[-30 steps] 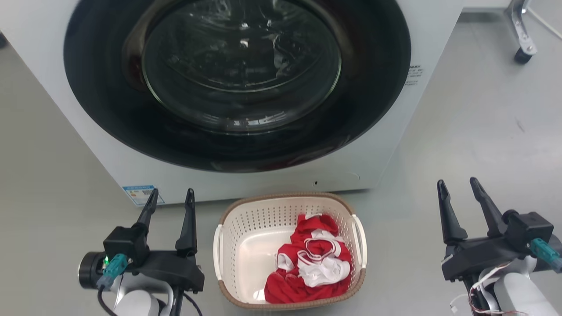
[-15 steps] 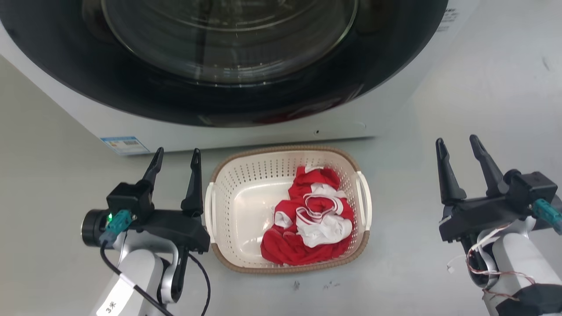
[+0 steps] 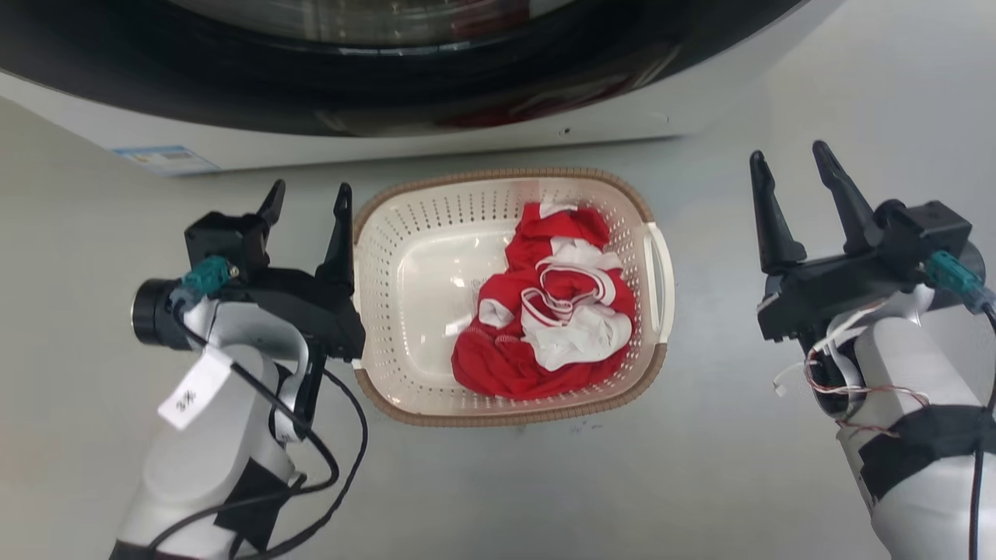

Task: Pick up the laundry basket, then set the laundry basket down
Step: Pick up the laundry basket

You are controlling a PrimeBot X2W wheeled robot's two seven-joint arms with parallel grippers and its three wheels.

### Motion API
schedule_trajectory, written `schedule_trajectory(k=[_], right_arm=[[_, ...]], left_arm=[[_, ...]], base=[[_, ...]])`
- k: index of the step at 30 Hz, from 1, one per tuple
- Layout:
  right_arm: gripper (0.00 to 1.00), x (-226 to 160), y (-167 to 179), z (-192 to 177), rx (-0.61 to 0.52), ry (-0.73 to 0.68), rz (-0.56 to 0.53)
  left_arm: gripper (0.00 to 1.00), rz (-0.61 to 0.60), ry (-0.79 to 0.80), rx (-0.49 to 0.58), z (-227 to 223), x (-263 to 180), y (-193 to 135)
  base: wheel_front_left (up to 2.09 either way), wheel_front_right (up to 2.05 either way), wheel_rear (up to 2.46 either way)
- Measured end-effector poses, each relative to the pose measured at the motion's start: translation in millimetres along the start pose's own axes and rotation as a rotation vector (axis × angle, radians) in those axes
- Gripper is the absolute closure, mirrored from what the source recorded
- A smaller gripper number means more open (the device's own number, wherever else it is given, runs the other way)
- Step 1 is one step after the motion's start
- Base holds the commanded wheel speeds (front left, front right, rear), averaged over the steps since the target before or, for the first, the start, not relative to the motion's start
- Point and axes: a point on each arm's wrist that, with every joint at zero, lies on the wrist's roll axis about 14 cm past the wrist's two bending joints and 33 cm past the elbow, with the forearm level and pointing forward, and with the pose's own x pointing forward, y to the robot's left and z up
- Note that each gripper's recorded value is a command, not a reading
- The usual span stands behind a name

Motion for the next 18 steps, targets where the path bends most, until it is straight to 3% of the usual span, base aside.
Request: schedule_trajectory(k=[8,18], right_arm=[[0.00,18.4,7.2,-59.8,-0.006,0.156,0.035],[0.00,14.4,19.9,-127.4,0.021,0.340,0.062]], left_arm=[[0.00,0.016,0.183,-0.014,-53.4,27.6,11.5],[0.00,0.036,0.415,-0.028,-126.4,27.5,23.8]], base=[[0.00,0.00,0.00],[0.00,0.00,0.00]])
